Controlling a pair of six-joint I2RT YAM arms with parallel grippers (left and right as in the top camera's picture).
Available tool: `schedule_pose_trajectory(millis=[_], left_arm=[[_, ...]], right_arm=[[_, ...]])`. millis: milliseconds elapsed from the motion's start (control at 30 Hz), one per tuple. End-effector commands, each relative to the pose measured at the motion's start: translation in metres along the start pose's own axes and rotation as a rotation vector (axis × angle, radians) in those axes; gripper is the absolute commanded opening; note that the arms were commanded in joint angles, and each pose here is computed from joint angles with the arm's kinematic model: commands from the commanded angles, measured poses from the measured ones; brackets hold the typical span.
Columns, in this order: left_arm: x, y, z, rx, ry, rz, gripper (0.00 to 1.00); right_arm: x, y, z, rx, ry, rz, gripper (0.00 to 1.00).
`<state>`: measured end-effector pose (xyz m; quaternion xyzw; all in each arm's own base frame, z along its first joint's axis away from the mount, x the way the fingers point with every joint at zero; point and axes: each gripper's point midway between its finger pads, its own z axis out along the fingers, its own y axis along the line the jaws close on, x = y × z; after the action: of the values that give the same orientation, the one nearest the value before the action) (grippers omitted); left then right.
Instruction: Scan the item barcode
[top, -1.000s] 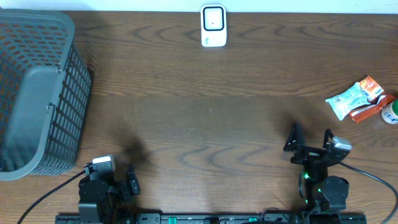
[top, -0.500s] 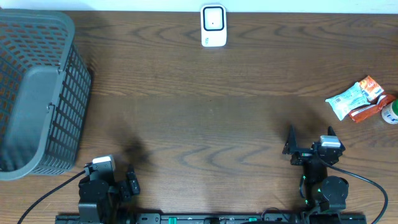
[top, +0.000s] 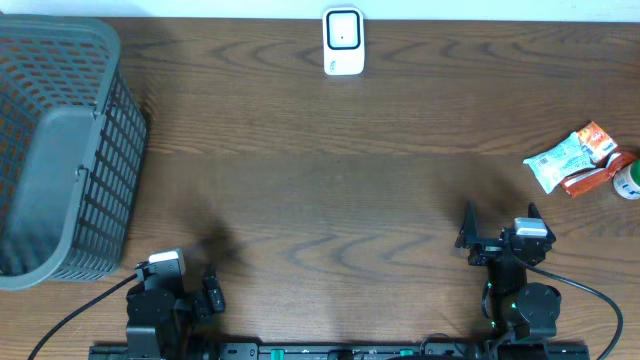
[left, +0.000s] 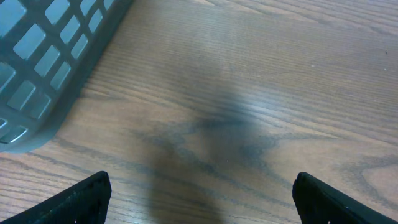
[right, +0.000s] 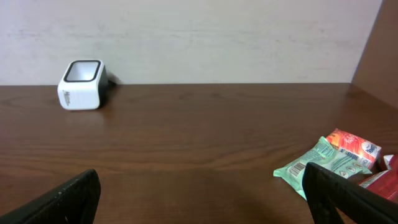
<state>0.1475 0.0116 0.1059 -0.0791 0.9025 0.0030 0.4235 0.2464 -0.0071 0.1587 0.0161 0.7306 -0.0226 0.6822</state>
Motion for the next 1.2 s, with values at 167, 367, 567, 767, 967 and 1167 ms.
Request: schedule_pose_trajectory(millis=[167, 367, 567, 767, 967, 1167], left_arm=[[0.001, 0.001, 0.000, -0.007, 0.004, -0.010, 0.94], [-0.002, -0.005, 0.000, 0.027, -0.006, -0.015, 0.94], [-0.079, -0.021, -0.014, 0.108, -0.324, -0.044, 0.94], [-0.141, -0.028, -0.044, 0.146, -0.609, -0.039, 0.94], [-0.151, -0.031, -0.027, 0.147, -0.726, -0.004, 0.94], [-0.130, -0.032, 0.011, 0.140, -0.720, 0.011, 0.94]], right_arm=[[0.000, -0.002, 0.000, 0.010, -0.002, -0.010, 0.99], [0.000, -0.002, 0.000, 0.010, -0.001, -0.010, 0.99], [0.000, -0.002, 0.000, 0.010, -0.001, -0.010, 0.99], [0.000, -0.002, 0.000, 0.010, -0.001, -0.010, 0.99], [0.000, -0.002, 0.000, 0.010, -0.001, -0.010, 0.99], [0.000, -0.002, 0.000, 0.010, -0.001, -0.010, 0.99]])
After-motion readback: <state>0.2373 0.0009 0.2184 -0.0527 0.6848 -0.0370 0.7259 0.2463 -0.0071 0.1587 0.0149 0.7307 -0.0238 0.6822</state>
